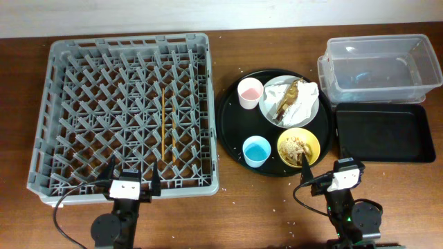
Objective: Sort waste into correct bins and load items into the dishwasher rack
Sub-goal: 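Move the right gripper over the white plate toward the tissue and wrapper, then grasp the wrapper and tissue with the right gripper, drop into clear bin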
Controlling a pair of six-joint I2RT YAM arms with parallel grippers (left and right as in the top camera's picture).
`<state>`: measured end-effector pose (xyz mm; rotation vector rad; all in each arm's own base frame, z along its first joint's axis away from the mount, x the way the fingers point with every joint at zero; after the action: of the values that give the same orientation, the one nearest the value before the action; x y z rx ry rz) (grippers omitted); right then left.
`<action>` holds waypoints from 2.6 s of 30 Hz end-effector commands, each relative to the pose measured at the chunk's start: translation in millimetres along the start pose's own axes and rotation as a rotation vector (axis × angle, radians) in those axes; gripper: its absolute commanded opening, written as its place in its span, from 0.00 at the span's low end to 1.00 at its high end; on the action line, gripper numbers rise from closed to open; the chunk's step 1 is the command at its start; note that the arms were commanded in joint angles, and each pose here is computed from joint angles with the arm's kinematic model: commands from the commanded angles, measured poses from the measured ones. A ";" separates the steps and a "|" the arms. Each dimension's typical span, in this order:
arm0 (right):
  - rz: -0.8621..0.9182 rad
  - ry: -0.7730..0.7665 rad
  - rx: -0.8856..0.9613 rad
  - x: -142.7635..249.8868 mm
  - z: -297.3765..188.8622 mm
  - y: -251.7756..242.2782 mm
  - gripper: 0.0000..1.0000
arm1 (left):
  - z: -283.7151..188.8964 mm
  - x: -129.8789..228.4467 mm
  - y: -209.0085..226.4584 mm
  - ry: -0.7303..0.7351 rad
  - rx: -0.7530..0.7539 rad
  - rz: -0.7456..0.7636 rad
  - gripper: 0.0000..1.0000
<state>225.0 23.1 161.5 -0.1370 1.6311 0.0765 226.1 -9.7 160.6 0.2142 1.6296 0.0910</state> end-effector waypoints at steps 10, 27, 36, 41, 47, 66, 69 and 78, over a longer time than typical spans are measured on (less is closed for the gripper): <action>0.004 0.009 -0.005 3.3 0.4 1.3 0.98 | -0.3 1.3 1.1 0.001 -0.007 0.013 0.99; 0.004 0.009 -0.005 3.2 0.4 1.3 0.98 | -0.3 1.3 1.1 0.001 -0.007 0.013 0.99; 0.025 -0.139 -0.020 -58.0 -12.3 2.7 0.99 | -0.3 1.3 1.1 0.001 -0.007 0.013 0.99; 0.028 -0.103 -0.022 -111.0 -26.2 2.0 0.98 | -0.3 1.3 1.1 0.001 -0.007 0.013 0.99; 0.097 0.131 -0.088 -160.9 1.4 7.4 0.98 | -0.3 1.3 1.1 0.001 -0.007 0.013 0.99; 0.648 0.886 0.304 0.9 203.4 -19.9 1.00 | -0.3 1.3 1.1 0.001 -0.007 0.013 0.99; 0.688 0.837 0.429 14.6 217.1 -13.8 0.99 | -0.3 1.3 1.1 0.001 -0.007 0.013 0.99; 0.776 0.843 0.676 105.6 240.7 -9.1 0.87 | -0.3 1.3 1.1 0.001 -0.007 0.013 0.99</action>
<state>457.2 43.7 61.4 1.0653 2.3609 0.0959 226.0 -9.6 161.0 0.2138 1.6273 0.0916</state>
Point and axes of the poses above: each gripper's point midway between its finger pads, its own z axis out along the fingers, its own y axis along the line the jaws close on, x = y × z, the point moved 2 cm from there along -z, back along the fingers, and after that the axes turned 2 degrees about z, right-handed, at the moved point
